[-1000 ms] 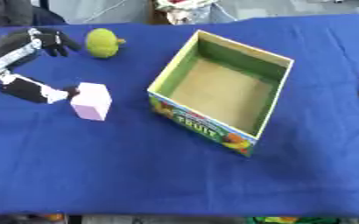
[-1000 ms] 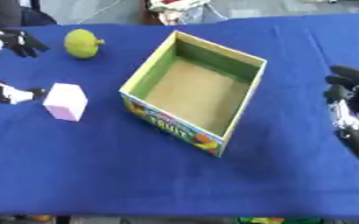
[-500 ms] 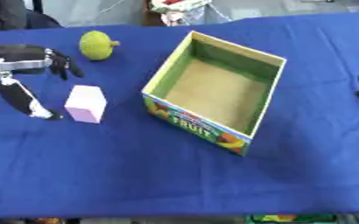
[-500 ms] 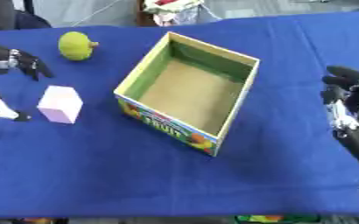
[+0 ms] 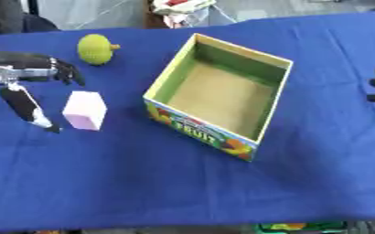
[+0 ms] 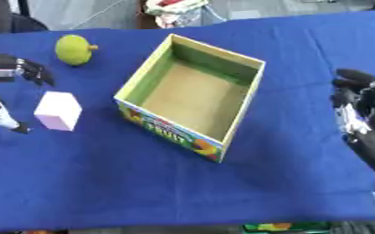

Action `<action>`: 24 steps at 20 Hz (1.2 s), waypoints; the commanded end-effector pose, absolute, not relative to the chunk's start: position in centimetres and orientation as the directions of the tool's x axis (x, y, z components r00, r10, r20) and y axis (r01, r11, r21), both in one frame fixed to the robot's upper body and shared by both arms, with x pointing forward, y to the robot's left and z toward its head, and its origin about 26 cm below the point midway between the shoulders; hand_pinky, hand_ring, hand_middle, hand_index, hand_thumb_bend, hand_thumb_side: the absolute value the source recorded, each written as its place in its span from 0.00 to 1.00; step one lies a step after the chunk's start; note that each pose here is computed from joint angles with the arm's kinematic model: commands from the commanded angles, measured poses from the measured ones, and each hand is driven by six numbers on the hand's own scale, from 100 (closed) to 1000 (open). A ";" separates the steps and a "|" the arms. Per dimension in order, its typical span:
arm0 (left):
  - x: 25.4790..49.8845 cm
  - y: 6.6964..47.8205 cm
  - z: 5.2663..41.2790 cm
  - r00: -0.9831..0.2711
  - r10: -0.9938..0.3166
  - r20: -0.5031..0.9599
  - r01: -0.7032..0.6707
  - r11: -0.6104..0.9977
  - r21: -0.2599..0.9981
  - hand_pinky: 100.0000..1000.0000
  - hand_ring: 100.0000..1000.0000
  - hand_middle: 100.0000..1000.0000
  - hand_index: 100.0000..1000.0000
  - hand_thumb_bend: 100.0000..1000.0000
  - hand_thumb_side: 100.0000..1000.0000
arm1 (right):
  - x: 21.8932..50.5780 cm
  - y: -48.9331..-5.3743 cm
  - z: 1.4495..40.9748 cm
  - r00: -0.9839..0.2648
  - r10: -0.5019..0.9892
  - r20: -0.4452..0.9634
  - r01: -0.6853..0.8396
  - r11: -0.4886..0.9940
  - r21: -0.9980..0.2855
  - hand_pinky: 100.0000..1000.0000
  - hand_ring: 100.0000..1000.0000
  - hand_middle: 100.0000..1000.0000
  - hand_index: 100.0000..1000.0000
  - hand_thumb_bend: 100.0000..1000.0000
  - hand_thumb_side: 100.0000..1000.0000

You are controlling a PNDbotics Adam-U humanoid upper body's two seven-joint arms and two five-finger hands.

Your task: Pick up objects on the table and place them in the box.

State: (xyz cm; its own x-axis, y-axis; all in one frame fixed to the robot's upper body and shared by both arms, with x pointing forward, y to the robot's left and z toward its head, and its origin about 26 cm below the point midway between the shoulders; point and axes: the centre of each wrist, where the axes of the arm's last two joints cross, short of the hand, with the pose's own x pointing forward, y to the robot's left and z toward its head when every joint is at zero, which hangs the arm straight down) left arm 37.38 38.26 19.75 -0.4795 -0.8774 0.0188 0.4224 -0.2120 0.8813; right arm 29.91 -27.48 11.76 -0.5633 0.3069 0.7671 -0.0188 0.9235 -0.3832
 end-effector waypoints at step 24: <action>39.1 38.1 19.2 -0.469 -0.883 -0.018 0.301 -0.179 0.937 0.65 0.55 0.51 0.63 0.41 0.06 | 29.9 -27.6 12.4 -0.579 0.316 0.751 -0.012 0.918 -0.396 0.71 0.81 0.81 0.81 0.00 0.50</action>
State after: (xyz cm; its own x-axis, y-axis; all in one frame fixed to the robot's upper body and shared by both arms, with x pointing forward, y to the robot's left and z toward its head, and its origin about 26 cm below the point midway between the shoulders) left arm 39.29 37.39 17.05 -0.4728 -0.8811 0.0125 0.3522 -0.1760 0.9192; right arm 29.90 -27.48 11.74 -0.5627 0.3068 0.7676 -0.0189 0.9235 -0.3830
